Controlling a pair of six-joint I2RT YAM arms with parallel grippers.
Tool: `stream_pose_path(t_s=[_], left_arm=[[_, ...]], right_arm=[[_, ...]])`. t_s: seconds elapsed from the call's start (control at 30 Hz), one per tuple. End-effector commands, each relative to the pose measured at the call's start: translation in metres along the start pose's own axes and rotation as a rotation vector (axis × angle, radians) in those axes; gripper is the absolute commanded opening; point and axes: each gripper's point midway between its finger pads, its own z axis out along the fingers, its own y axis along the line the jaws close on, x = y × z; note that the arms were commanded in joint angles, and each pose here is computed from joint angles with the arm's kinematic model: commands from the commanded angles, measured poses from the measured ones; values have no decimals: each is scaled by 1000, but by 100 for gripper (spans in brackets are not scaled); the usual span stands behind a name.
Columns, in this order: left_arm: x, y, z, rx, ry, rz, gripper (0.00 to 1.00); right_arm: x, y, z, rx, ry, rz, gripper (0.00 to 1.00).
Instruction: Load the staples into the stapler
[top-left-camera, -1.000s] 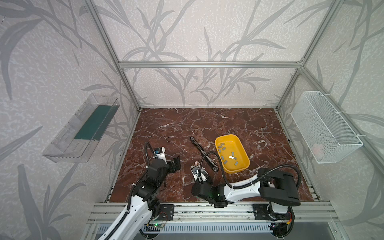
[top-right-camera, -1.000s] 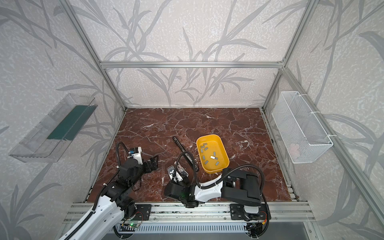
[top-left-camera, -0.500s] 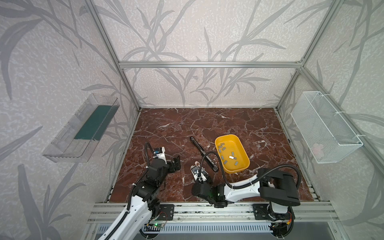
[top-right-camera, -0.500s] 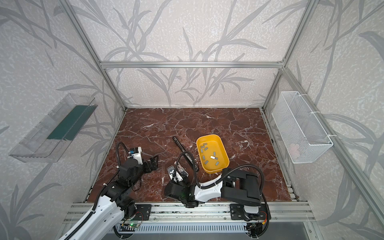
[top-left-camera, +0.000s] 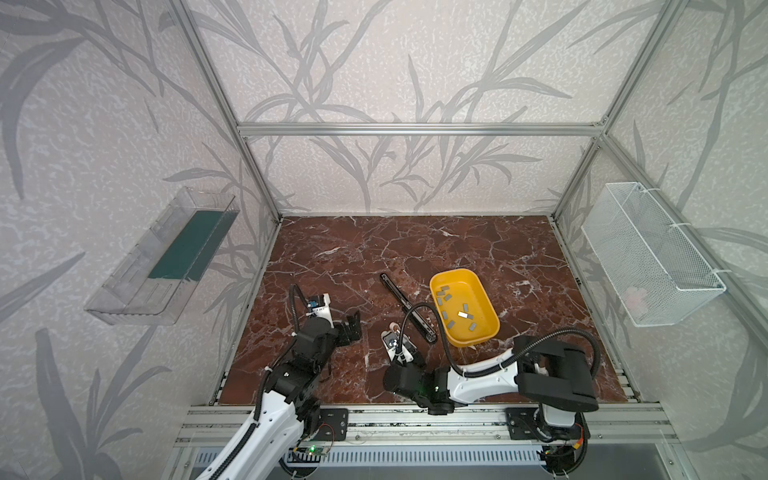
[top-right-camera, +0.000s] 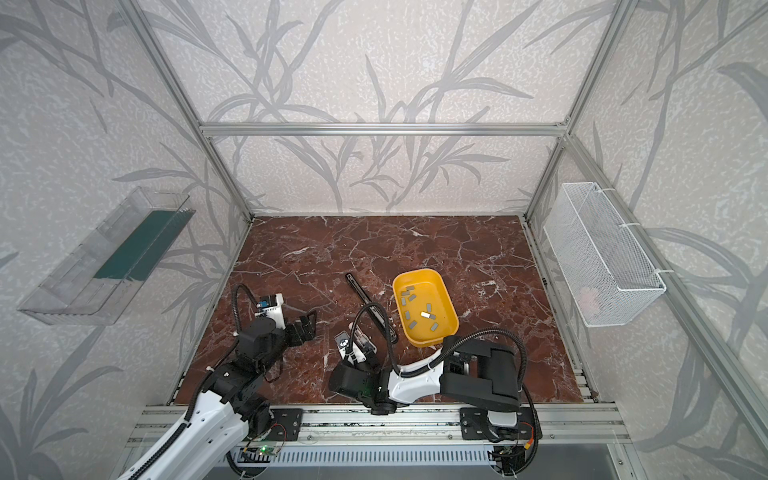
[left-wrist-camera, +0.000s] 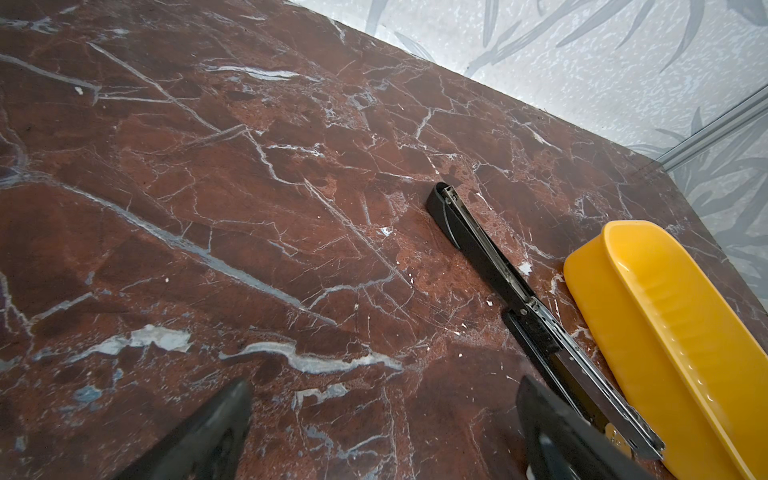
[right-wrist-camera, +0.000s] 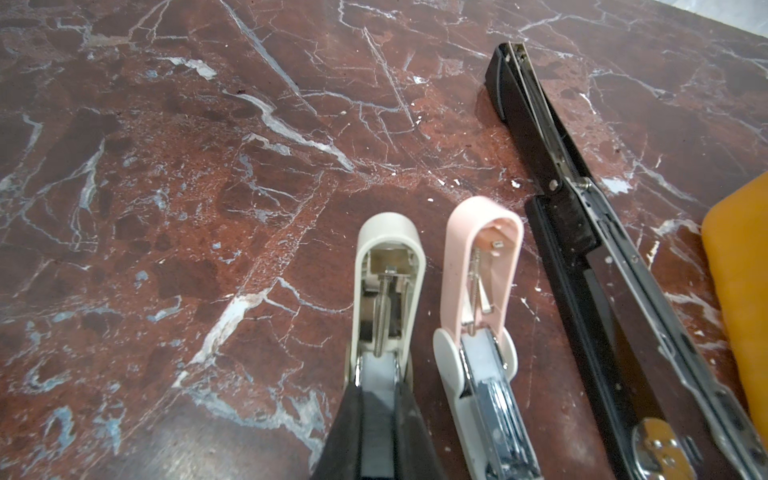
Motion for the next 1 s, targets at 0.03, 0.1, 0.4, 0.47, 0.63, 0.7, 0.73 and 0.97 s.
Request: stream_pose_path(t_s=[0.03, 0.1, 0.4, 0.47, 0.63, 0.7, 0.73, 0.97], left_arm=[[-4, -2, 0, 4, -14, -14, 99], [-4, -2, 0, 3, -14, -15, 99], [-4, -2, 0, 4, -13, -14, 99], [-4, -2, 0, 4, -13, -15, 99], [-4, -2, 0, 5, -15, -15, 99], [-4, -2, 0, 4, -14, -16, 99], [-4, -2, 0, 4, -15, -15, 99], [-4, -2, 0, 4, -14, -14, 99]], right_arm=[[7, -6, 3, 25, 6, 3, 1], [9, -5, 3, 23, 10, 3, 1], [12, -6, 5, 27, 16, 5, 1], [12, -6, 4, 27, 17, 7, 1], [12, -6, 4, 23, 19, 12, 1], [12, -6, 3, 25, 20, 11, 1], [12, -7, 3, 27, 19, 11, 1], [14, -8, 3, 25, 22, 9, 1]])
